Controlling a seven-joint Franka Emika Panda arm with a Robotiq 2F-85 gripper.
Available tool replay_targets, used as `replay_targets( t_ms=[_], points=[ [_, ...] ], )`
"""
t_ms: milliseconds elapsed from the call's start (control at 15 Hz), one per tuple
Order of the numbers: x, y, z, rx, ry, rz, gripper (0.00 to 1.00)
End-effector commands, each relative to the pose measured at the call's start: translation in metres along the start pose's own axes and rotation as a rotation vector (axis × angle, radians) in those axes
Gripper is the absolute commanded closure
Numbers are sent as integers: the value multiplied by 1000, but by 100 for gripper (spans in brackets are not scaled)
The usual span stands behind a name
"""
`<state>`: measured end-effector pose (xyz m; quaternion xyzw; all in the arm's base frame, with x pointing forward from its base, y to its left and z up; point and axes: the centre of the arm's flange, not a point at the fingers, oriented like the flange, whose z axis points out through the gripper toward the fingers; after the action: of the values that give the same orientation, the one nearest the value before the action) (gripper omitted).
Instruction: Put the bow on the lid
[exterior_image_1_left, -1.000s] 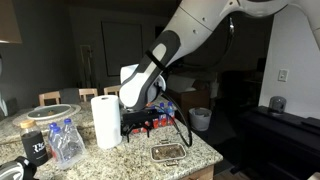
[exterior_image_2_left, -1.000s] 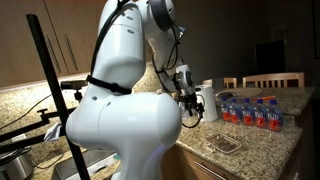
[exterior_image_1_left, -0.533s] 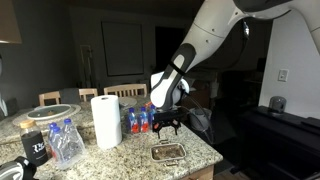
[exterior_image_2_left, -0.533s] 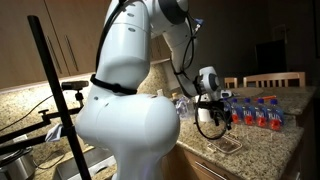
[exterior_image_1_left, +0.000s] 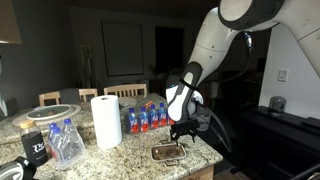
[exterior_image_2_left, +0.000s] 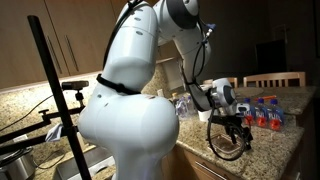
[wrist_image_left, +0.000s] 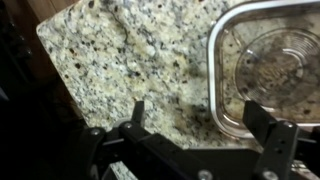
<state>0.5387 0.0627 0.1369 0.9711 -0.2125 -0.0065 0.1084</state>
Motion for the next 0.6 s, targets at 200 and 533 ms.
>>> replay_targets(
  t_ms=[200, 533],
  points=[
    [-39, -4, 48, -17, -97, -24, 27],
    [-34, 7, 45, -21, -106, 7, 55]
  ],
)
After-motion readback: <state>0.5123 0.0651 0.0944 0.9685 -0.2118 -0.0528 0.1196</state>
